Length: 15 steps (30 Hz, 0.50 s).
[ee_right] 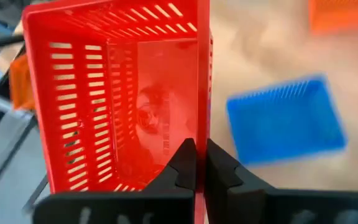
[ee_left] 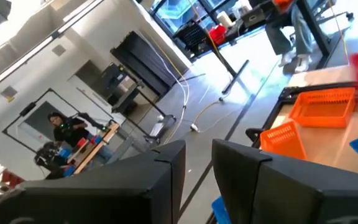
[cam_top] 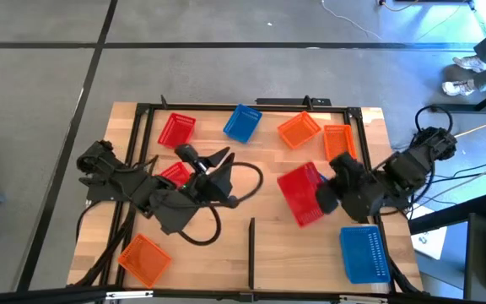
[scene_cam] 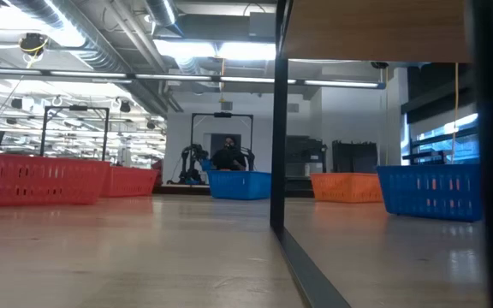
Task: Stack baskets on shelf by color
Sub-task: Put the bottom red basket on the shelf
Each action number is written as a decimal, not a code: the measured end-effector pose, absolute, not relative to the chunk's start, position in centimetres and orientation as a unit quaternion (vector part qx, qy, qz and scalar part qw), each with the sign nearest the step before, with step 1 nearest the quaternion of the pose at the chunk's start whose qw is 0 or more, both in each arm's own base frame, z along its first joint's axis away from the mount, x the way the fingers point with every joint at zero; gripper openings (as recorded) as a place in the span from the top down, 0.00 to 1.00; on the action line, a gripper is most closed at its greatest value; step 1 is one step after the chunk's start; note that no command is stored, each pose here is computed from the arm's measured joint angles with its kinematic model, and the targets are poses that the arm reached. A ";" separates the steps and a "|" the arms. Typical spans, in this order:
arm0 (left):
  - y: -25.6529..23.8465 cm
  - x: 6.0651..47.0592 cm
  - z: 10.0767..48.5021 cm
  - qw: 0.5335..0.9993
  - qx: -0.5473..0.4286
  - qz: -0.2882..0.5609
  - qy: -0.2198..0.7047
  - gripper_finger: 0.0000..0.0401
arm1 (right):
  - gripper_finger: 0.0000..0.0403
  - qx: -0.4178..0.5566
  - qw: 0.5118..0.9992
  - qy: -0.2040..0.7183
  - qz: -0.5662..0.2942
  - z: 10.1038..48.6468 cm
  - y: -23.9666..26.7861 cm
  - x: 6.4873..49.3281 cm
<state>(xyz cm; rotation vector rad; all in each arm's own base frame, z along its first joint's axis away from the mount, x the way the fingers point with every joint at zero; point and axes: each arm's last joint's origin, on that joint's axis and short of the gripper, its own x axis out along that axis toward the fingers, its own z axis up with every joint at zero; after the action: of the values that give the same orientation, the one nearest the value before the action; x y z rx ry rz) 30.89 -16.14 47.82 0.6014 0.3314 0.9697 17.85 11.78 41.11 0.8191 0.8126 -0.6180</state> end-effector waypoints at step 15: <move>-14.9 31.3 47.7 0.816 0.294 0.469 0.169 0.81 | 0.99 0.528 0.667 0.414 -0.325 38.3 19.1 17.4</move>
<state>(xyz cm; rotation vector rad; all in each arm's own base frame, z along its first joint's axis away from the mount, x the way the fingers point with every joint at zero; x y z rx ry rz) 31.34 -14.92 47.69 0.6272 0.3605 0.9999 17.42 19.07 38.26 1.1912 0.9337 -0.7329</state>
